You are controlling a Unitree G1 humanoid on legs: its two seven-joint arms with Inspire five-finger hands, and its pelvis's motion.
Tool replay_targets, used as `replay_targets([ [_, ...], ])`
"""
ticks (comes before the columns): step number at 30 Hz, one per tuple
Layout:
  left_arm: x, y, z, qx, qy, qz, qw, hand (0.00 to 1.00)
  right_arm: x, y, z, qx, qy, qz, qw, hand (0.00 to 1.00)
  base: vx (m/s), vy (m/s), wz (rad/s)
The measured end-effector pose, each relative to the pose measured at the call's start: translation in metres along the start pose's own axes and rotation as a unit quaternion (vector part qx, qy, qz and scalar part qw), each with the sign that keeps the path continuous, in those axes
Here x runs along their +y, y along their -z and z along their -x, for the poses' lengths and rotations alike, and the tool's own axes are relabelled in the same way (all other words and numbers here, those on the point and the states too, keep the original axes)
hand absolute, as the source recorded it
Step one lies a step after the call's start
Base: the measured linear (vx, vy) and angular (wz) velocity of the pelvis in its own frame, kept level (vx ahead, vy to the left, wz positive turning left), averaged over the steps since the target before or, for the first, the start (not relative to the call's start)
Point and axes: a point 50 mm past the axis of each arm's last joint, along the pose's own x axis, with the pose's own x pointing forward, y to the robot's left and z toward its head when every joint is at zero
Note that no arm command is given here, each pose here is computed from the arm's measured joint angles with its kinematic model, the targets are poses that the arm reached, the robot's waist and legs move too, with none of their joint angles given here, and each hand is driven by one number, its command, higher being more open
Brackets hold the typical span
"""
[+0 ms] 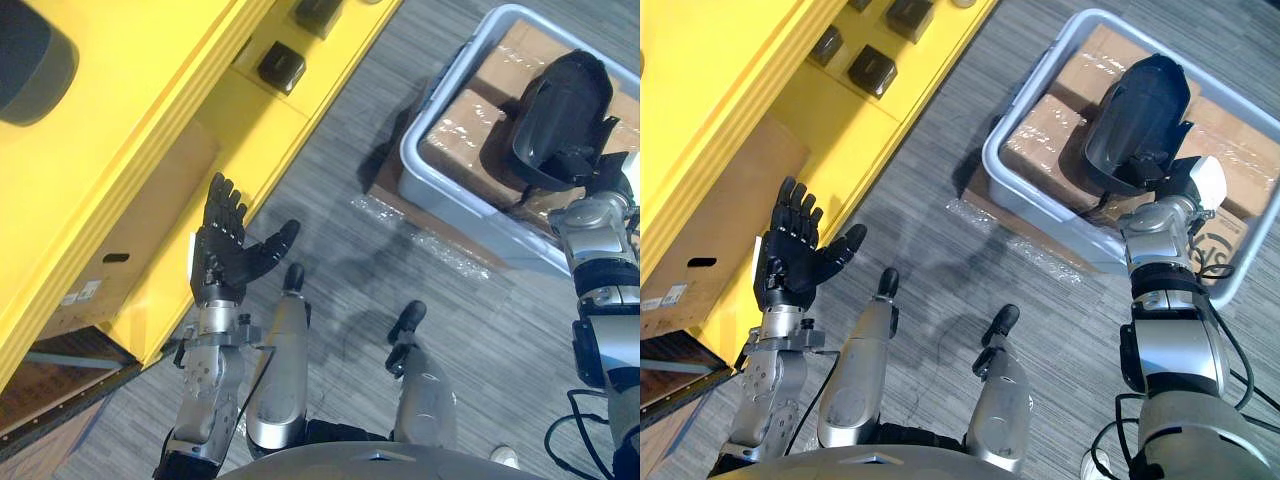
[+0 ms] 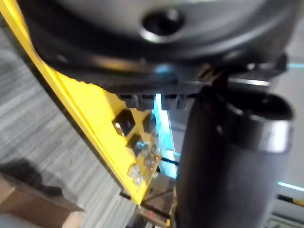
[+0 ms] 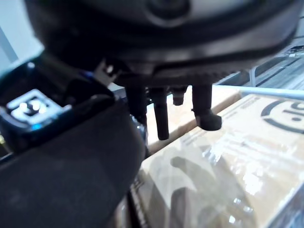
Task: Walk over and take three plastic housings, then place them on the shelf
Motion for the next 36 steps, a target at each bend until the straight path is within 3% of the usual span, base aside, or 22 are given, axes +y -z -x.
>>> replay_targets([
  [5, -0.014, -0.011, -0.012, -0.006, 0.071, 0.0, 0.997, 1.0, -0.006, -0.019, 0.004, -0.067, 0.024, 0.027, 0.997, 0.0, 0.05, -0.062, -0.21],
  [12, -0.041, 0.005, -0.051, 0.109, 0.215, 0.031, 0.97, 1.0, -0.014, -0.06, 0.015, -0.204, 0.058, 0.059, 0.976, 0.0, 0.03, -0.014, -0.25],
  [17, -0.034, 0.021, -0.096, 0.195, 0.22, 0.006, 0.956, 1.0, -0.01, -0.088, 0.028, -0.297, 0.046, 0.073, 0.951, 0.0, -0.01, 0.003, -0.22],
  [22, -0.035, 0.013, -0.136, 0.23, 0.213, 0.078, 0.946, 1.0, -0.004, -0.112, 0.047, -0.42, 0.033, 0.132, 0.897, 0.0, -0.02, 0.02, -0.24],
  [28, -0.054, -0.012, -0.153, 0.193, 0.252, 0.194, 0.928, 1.0, 0.012, -0.121, 0.065, -0.51, 0.005, 0.166, 0.844, 0.0, -0.01, 0.003, -0.11],
  [32, -0.054, -0.011, -0.153, 0.192, 0.256, 0.212, 0.923, 1.0, 0.022, -0.127, 0.08, -0.551, -0.016, 0.178, 0.815, 0.0, 0.01, 0.009, -0.06],
  [36, -0.059, -0.003, -0.149, 0.211, 0.261, 0.219, 0.916, 1.0, 0.038, -0.121, 0.093, -0.56, -0.051, 0.17, 0.809, 0.0, 0.01, 0.004, -0.02],
])
